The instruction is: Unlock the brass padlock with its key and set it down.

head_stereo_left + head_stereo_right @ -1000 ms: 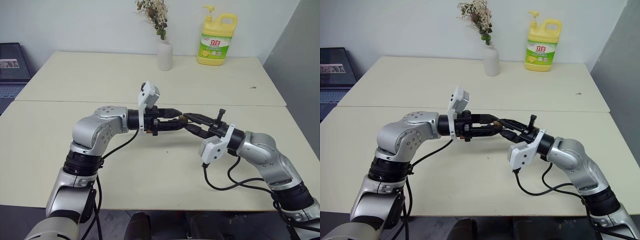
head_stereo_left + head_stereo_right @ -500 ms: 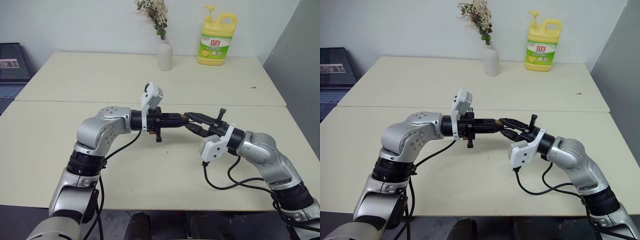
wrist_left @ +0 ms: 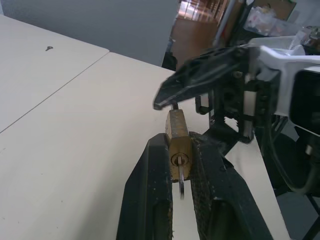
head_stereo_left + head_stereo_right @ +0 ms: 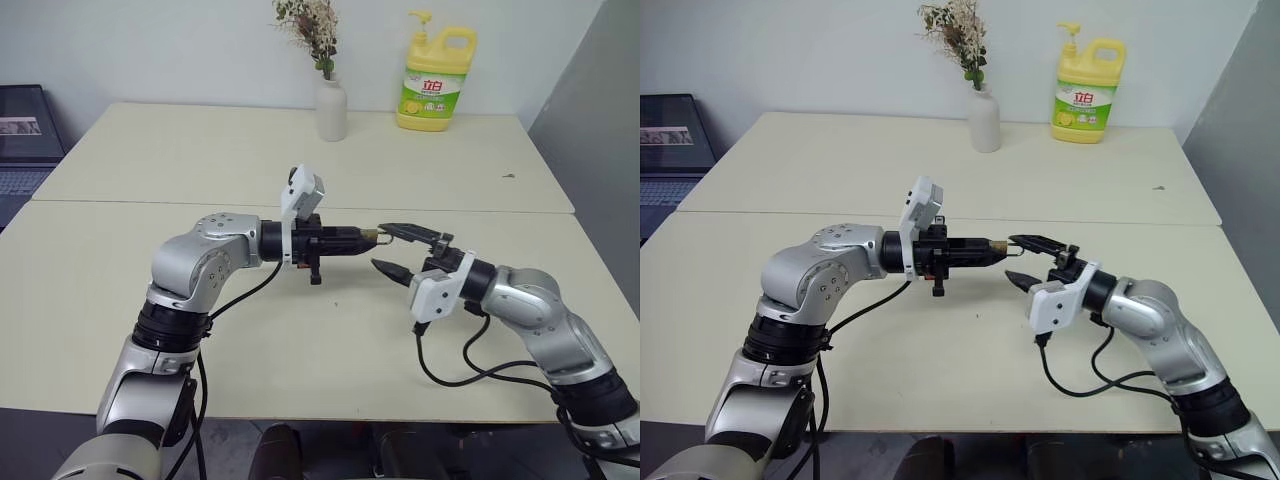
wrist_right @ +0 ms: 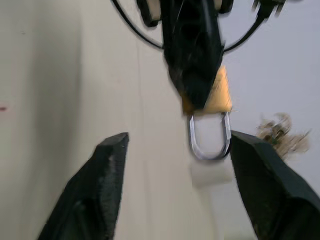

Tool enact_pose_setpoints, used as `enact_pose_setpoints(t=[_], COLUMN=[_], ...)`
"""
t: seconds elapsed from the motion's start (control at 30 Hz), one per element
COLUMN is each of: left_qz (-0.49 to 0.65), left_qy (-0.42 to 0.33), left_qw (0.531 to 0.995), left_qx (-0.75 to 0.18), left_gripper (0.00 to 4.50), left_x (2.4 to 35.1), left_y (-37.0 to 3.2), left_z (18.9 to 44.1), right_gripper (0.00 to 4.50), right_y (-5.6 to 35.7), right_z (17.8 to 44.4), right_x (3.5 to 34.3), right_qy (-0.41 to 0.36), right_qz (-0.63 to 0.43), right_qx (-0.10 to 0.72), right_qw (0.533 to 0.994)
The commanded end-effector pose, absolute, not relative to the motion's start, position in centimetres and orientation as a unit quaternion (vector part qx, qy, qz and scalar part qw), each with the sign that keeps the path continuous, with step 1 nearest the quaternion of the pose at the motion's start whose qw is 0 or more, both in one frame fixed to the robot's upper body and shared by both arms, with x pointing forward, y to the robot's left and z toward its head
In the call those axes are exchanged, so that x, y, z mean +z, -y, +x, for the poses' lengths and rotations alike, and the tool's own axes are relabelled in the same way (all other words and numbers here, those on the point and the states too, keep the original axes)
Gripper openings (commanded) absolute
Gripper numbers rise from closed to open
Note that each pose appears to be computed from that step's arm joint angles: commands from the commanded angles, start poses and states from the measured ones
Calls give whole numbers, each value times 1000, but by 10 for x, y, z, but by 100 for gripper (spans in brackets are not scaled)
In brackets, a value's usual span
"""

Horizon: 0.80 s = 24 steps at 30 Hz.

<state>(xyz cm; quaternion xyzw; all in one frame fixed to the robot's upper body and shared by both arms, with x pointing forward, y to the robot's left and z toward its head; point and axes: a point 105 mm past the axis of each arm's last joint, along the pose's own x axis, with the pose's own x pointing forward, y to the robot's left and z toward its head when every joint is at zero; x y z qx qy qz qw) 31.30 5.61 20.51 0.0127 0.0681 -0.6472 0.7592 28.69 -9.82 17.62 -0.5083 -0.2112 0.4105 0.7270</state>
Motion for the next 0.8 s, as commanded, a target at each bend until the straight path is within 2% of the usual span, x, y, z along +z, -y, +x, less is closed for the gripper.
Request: enact_pose_setpoints(t=[0.03, 0.07, 0.17, 0.37, 0.43, 0.6, 0.8], left_qz=[9, 7, 7, 5, 4, 6, 12], left_qy=[-39, -39, -47, -55, -57, -63, -55], left_qw=[757, 756, 743, 729, 724, 705, 704], left_qx=[-652, -654, -668, -682, -688, -706, -708], left_gripper=[17, 17, 17, 17, 17, 17, 17], left_x=[220, 220, 219, 217, 218, 217, 219], left_y=[-63, -64, -65, -67, -66, -66, -64], left_z=[313, 313, 309, 308, 306, 297, 294], right_gripper=[348, 348, 283, 56, 0, 0, 0], right_y=[113, 115, 104, 90, 86, 78, 77], right_z=[272, 271, 254, 246, 245, 248, 252], right_x=[200, 204, 209, 219, 223, 229, 229], right_qy=[205, 208, 204, 176, 177, 179, 171], right_qz=[-456, -449, -410, -341, -332, -322, -319], right_qx=[415, 409, 452, 489, 493, 505, 511], right_qw=[760, 767, 765, 783, 784, 781, 780])
